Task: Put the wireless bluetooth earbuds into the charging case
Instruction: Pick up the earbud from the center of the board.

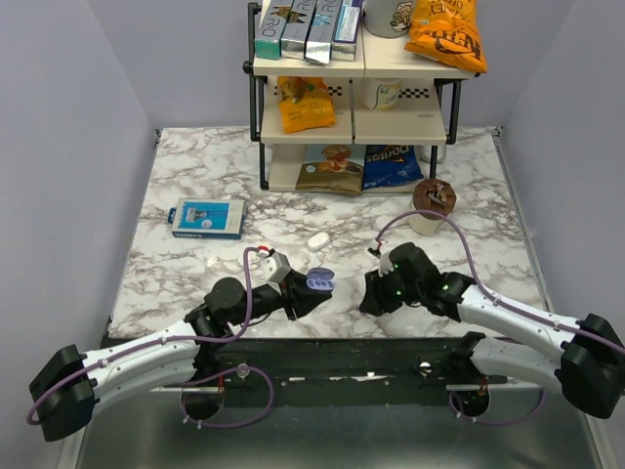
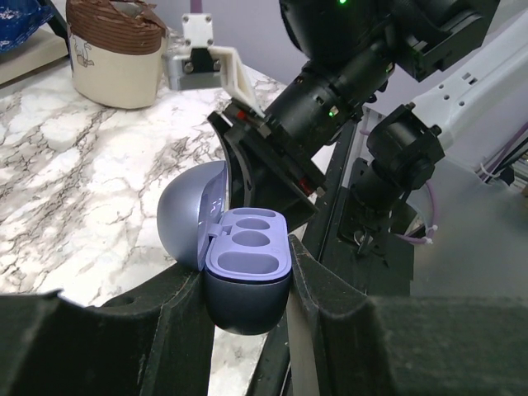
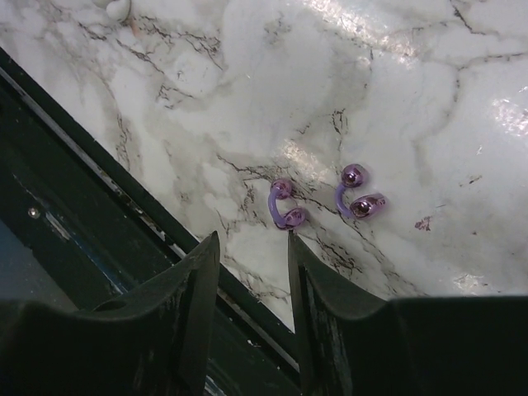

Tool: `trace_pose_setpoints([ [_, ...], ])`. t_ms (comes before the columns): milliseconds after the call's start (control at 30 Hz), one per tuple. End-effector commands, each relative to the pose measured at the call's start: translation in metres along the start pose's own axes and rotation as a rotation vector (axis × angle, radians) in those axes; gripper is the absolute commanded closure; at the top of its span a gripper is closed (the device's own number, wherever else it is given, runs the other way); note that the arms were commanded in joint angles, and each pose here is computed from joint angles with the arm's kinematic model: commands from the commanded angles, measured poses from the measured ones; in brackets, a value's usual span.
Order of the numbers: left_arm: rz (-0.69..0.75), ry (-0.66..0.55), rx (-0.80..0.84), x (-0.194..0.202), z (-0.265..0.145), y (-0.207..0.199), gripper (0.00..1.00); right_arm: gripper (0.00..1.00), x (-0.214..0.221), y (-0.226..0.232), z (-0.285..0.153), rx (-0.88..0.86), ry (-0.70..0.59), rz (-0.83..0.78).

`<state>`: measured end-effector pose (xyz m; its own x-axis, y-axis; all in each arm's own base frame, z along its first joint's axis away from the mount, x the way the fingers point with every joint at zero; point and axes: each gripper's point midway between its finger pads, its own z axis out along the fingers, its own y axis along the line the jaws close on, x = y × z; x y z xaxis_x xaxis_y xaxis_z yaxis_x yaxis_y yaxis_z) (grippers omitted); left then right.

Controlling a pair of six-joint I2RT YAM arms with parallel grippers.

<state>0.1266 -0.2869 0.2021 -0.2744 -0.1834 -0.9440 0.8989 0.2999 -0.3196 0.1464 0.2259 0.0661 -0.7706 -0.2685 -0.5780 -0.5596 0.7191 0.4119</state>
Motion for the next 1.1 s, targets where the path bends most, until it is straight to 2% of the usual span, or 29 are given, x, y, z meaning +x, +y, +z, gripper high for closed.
trace_pose_setpoints([
  [0,-0.004,-0.037,-0.002,-0.004,-0.002,-0.002,1.00,0.52,-0.004,0.010,0.002,-0.036,0.016,-0.028],
  [300,-0.009,-0.034,-0.008,-0.001,-0.003,-0.001,1.00,0.50,-0.011,0.003,0.009,0.011,0.023,-0.054],
  [1067,-0.013,-0.020,-0.008,0.005,-0.005,-0.002,1.00,0.54,-0.003,-0.006,0.028,0.063,0.111,-0.055],
])
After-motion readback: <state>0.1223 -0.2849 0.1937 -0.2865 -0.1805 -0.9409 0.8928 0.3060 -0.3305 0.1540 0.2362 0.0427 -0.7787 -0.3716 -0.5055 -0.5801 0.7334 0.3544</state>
